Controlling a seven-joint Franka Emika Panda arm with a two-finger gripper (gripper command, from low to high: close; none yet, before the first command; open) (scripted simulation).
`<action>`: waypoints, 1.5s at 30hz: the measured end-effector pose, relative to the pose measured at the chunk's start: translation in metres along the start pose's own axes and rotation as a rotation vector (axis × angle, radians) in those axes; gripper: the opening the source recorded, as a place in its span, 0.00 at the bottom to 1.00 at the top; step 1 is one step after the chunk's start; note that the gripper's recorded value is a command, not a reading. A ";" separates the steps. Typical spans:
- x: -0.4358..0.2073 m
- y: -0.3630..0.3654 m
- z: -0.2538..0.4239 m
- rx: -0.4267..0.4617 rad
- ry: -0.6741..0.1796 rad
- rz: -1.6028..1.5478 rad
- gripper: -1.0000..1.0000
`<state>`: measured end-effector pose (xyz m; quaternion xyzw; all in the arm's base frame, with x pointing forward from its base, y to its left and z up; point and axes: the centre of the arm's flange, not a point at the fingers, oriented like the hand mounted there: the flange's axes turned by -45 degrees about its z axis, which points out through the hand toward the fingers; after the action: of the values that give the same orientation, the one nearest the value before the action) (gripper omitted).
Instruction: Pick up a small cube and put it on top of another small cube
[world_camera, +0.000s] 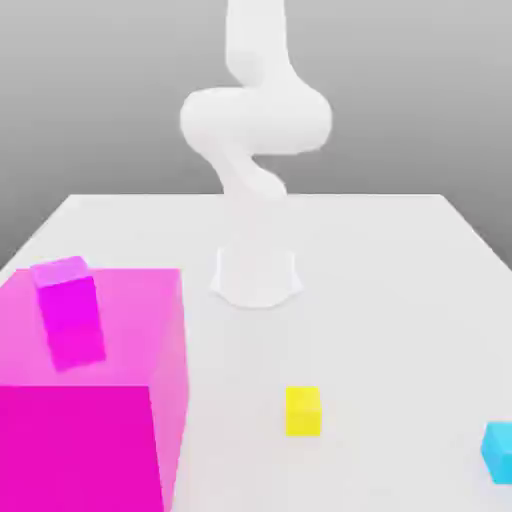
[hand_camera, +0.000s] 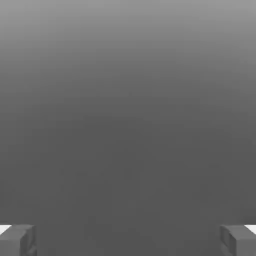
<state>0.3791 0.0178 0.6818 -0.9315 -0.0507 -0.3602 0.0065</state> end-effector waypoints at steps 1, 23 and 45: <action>0.002 -0.008 0.019 0.022 -0.026 -0.045 0.50; -0.157 -0.253 0.347 0.440 -0.474 -1.040 0.50; -0.269 -0.306 0.417 0.541 -0.590 -1.344 0.00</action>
<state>0.4301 0.3185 0.1850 -0.7242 -0.6896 0.0007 -0.0001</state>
